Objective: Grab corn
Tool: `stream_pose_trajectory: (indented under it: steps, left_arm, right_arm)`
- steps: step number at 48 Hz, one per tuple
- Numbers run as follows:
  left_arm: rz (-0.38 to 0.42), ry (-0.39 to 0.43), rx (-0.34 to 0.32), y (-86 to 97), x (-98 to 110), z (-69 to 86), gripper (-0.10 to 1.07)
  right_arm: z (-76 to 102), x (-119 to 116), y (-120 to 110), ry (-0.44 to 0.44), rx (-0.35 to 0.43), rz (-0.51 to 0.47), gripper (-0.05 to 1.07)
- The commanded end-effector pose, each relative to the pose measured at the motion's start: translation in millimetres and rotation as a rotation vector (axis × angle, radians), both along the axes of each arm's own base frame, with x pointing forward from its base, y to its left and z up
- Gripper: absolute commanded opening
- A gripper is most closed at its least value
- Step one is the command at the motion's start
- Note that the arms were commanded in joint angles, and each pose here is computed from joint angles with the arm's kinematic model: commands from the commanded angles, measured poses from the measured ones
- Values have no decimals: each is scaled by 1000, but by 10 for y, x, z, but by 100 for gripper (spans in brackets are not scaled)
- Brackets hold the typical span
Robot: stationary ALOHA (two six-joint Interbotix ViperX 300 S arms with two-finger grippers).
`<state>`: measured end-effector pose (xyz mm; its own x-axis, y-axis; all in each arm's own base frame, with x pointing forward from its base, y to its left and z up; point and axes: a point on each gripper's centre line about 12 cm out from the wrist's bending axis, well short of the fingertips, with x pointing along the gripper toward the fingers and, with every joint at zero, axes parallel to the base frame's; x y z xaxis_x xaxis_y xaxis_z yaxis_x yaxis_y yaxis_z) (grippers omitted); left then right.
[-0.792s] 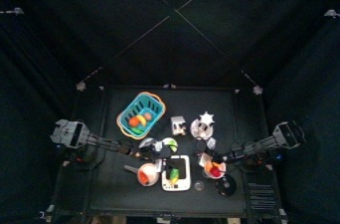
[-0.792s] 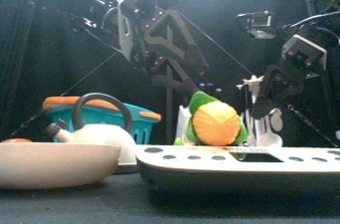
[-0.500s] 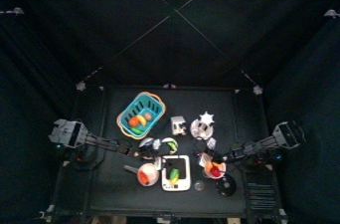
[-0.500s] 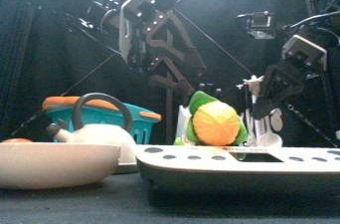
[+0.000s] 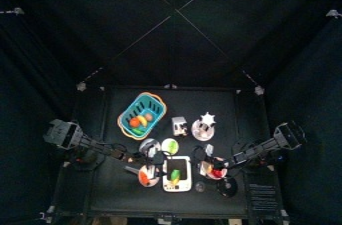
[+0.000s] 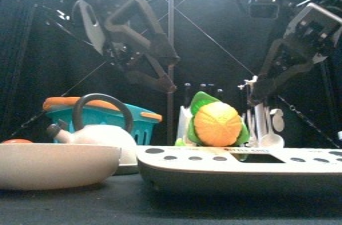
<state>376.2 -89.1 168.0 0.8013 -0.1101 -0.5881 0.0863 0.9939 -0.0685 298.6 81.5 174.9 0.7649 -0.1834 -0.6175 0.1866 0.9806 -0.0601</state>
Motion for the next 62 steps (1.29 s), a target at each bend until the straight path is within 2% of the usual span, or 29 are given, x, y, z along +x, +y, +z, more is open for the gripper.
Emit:
stream_pose_trajectory:
  steps: [1, 15, 25, 29, 33, 39, 46, 62]
  left_arm:
    - [-10, -12, -9, -37, 0, 58, 102]
    - [-8, 15, -29, -82, -49, -10, 101]
    - [-2, 22, -23, -47, -138, -34, 101]
    - [4, 19, -20, -28, -160, -27, 101]
    - [10, 15, -20, -7, -179, -16, 101]
    - [22, 14, -24, 38, -258, -3, 101]
    - [72, -7, -39, 109, -354, 49, 101]
    - [138, -49, -60, 219, -604, 138, 101]
  right_arm:
    - [86, 106, 115, -28, 9, 30, 92]
    - [3, 314, 397, -17, -23, 110, 92]
    - [57, 413, 651, -41, -90, 219, 92]
    - [107, 442, 695, -40, -86, 227, 92]
    - [158, 481, 709, -35, -86, 235, 92]
    - [261, 536, 746, -23, -130, 304, 92]
    - [353, 631, 667, 23, -145, 335, 92]
    - [224, 830, 537, 183, -183, 432, 92]
